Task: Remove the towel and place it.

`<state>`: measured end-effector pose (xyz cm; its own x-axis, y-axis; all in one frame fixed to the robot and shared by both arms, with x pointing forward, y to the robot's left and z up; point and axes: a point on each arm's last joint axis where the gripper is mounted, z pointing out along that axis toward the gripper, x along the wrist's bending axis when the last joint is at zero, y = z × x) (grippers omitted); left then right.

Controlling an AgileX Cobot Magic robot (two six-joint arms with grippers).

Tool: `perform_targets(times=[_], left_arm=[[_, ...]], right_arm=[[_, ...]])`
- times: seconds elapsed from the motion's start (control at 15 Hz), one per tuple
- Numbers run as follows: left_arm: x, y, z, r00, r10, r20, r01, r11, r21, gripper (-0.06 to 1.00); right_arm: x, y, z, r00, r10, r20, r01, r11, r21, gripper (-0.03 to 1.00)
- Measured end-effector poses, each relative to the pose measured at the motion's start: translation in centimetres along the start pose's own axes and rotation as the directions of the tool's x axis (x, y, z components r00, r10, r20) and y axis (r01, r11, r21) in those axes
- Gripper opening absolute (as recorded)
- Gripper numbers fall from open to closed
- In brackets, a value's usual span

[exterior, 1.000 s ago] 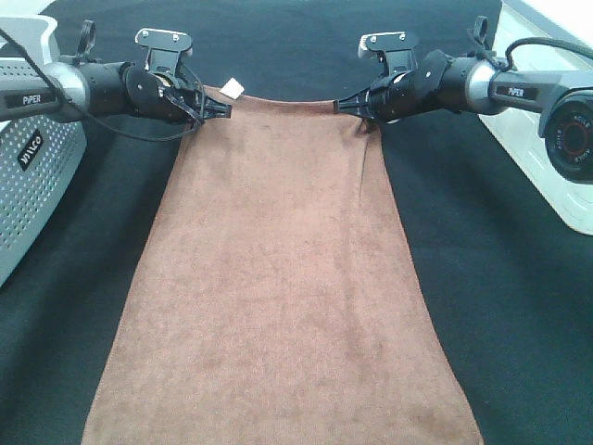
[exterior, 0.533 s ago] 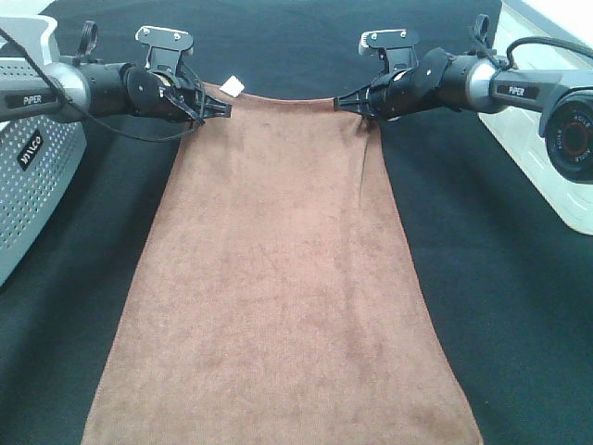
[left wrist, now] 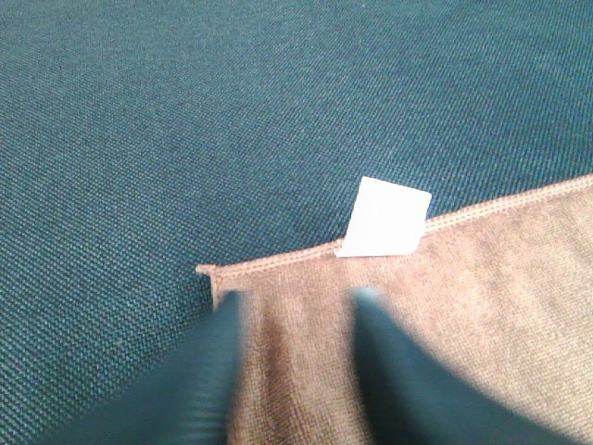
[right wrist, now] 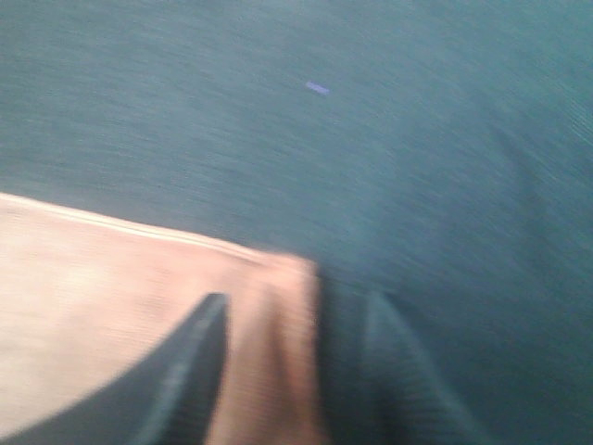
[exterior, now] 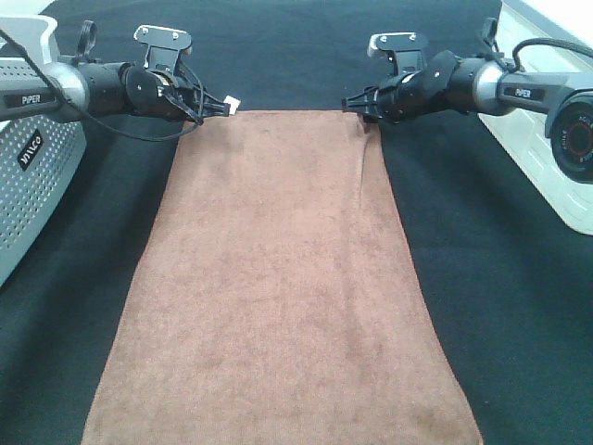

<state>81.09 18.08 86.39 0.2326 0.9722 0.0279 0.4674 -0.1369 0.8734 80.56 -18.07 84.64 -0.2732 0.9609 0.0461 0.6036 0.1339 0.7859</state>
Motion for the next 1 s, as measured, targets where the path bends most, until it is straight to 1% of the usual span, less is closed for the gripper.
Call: perform_targets(times=[0.07, 0.13, 0.2, 0.27, 0.33, 0.4, 0.67, 0.73, 0.87, 1.0], left_arm=[[0.0, 0.0, 0.0, 1.0, 0.0, 0.0, 0.0, 1.0, 0.0, 0.4], [0.0, 0.1, 0.0, 1.0, 0.0, -0.002, 0.0, 1.0, -0.01, 0.52], [0.0, 0.2, 0.0, 1.0, -0.001, -0.004, 0.001, 1.0, -0.022, 0.62], [0.0, 0.2, 0.0, 1.0, -0.001, -0.004, 0.001, 1.0, -0.022, 0.62], [0.0, 0.1, 0.0, 1.0, -0.002, -0.002, 0.002, 1.0, -0.012, 0.64], [0.0, -0.1, 0.0, 1.0, -0.003, 0.002, 0.003, 1.0, 0.011, 0.65], [-0.3, -0.6, -0.5, 1.0, -0.005, 0.03, 0.0, 0.99, 0.143, 0.65], [-0.3, 0.1, -1.2, 0.999, -0.005, 0.042, -0.003, 0.983, 0.183, 0.65], [-0.4, 1.5, -2.4, 0.999, -0.004, 0.054, -0.008, 0.976, 0.216, 0.65], [-0.4, 4.5, -4.7, 0.998, -0.004, 0.064, -0.01, 0.978, 0.211, 0.68]], right_arm=[[0.0, 0.0, 0.0, 1.0, 0.0, 0.0, 0.0, 1.0, 0.0, 0.47], [-0.6, -0.4, 0.2, 1.0, 0.029, 0.004, -0.03, 1.0, 0.007, 0.56], [-0.6, -0.6, 0.3, 0.999, 0.044, -0.004, -0.044, 0.999, 0.026, 0.64], [-0.6, -0.6, 0.3, 0.999, 0.044, -0.004, -0.044, 0.999, 0.026, 0.64], [-0.6, -0.7, 0.2, 0.999, 0.045, -0.007, -0.044, 0.999, 0.032, 0.66], [-0.5, -0.6, 0.2, 0.999, 0.045, -0.008, -0.044, 0.998, 0.033, 0.67], [-0.7, -0.6, 0.2, 1.0, 0.029, -0.001, -0.029, 0.999, 0.03, 0.67], [-0.7, -0.6, 0.1, 1.0, 0.029, -0.005, -0.029, 0.999, 0.038, 0.67], [-0.4, 0.2, -0.9, 0.999, 0.028, -0.037, -0.025, 0.995, 0.092, 0.67], [0.1, 3.0, -3.6, 0.997, 0.017, -0.071, -0.01, 0.995, 0.102, 0.67]])
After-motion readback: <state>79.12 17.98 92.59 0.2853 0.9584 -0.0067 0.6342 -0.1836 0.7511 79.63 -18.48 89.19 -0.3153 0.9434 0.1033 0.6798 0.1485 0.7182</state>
